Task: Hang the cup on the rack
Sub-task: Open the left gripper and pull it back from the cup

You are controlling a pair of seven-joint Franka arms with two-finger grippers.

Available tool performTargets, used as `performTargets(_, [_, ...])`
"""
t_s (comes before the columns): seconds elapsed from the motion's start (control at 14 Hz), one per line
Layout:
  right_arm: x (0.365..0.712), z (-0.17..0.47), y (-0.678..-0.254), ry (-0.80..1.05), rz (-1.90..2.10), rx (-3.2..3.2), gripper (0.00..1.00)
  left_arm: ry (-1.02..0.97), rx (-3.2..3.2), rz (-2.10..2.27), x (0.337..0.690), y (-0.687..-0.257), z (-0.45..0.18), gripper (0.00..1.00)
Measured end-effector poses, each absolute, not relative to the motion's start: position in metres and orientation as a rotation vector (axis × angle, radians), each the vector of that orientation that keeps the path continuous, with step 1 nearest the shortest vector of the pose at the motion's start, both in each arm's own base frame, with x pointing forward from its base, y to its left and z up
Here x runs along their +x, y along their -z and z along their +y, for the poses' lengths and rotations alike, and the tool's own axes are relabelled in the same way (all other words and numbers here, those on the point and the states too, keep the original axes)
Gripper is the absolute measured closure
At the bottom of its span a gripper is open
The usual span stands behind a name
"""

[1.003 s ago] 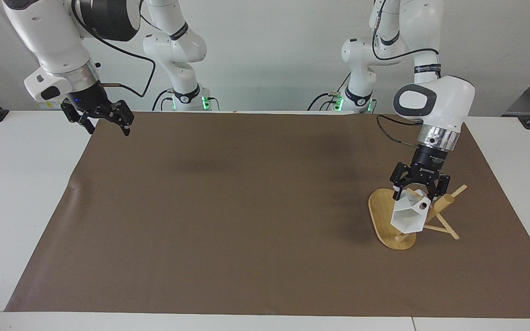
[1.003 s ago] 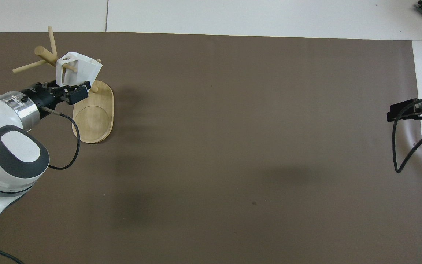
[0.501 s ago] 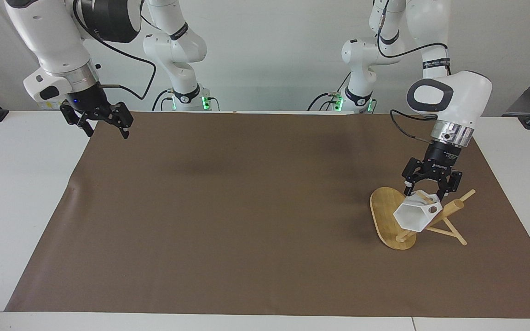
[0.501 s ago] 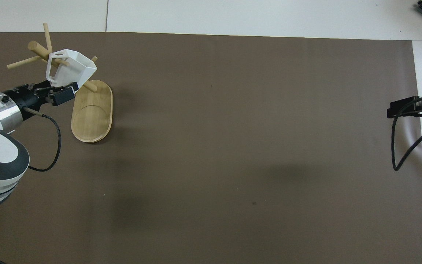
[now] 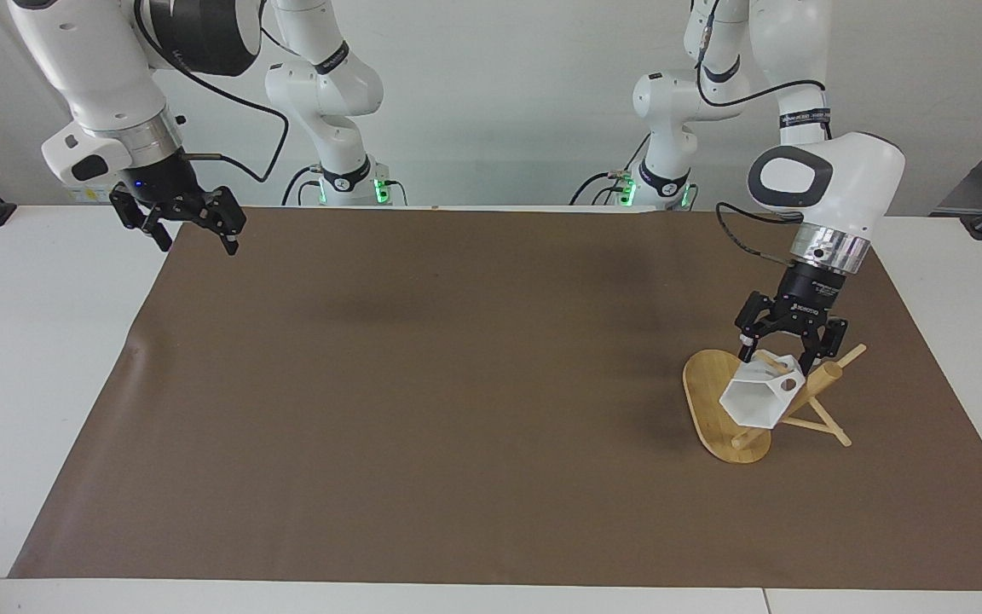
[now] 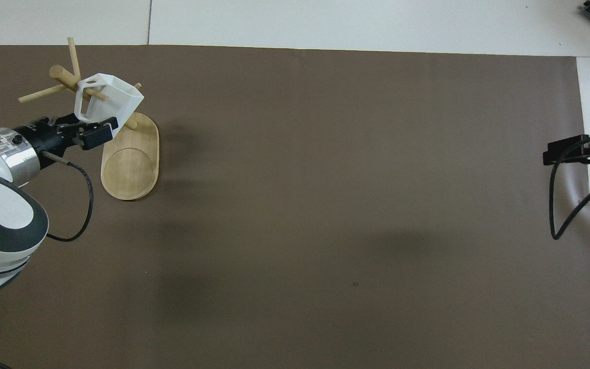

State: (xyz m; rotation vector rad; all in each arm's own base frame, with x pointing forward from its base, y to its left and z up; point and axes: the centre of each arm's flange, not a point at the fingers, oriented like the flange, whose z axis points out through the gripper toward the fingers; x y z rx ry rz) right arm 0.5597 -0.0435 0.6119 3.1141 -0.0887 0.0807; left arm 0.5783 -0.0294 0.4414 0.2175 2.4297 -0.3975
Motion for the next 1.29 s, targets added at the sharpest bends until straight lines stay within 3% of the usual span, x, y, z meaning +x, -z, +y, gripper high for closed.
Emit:
performTargets(0.79, [0.56, -0.045, -0.612, -0.081, -0.093, 3.114, 0.0, 0.413, 0.298, 2.426, 0.562, -0.46, -0.044, 0.0])
performTargets(1.29, [0.56, -0.045, -0.612, -0.081, -0.093, 3.114, 0.0, 0.285, 0.552, 2.546, 0.535, -0.486, -0.005, 0.0])
